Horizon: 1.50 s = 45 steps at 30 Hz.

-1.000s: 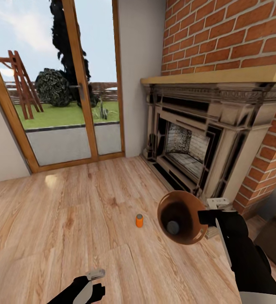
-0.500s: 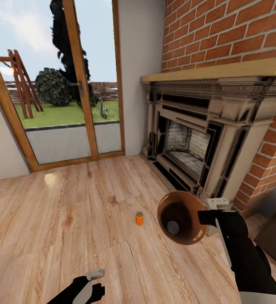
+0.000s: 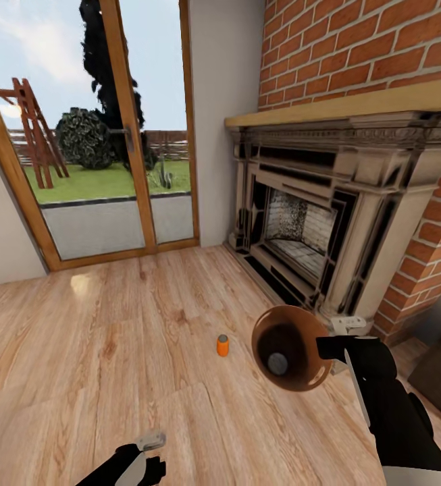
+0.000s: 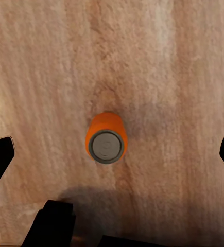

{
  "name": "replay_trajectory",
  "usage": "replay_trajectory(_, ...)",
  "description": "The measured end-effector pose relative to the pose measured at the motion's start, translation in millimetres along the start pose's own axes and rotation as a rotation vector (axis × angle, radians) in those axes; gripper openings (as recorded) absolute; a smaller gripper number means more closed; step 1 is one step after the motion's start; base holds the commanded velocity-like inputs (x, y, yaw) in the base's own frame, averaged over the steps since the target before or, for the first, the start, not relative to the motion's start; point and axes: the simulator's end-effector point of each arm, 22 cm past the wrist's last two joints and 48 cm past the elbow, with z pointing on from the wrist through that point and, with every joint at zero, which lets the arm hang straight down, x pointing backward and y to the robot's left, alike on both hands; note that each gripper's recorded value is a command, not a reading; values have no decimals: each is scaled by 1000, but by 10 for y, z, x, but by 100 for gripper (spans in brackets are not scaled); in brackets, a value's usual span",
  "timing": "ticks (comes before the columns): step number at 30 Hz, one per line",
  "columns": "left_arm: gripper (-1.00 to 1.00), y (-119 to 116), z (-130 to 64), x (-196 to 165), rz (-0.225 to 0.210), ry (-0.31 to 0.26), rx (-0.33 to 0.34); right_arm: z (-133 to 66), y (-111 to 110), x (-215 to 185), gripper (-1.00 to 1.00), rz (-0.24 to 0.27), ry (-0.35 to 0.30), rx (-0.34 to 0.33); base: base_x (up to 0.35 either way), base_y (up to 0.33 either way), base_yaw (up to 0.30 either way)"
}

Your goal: Put the three can of soda from the living room inside the tash can in the kitchen.

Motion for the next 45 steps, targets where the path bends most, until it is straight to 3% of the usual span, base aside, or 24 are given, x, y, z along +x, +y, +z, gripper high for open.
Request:
replay_trajectory(16,100,127,388,303,-9,22,-6,192,49,278,-100,0,0,-1,0,0,0)
replay_trajectory(45,100,162,976,511,-13,-7,-6,538,133,815,-100,0,-1,0,0,0,0)
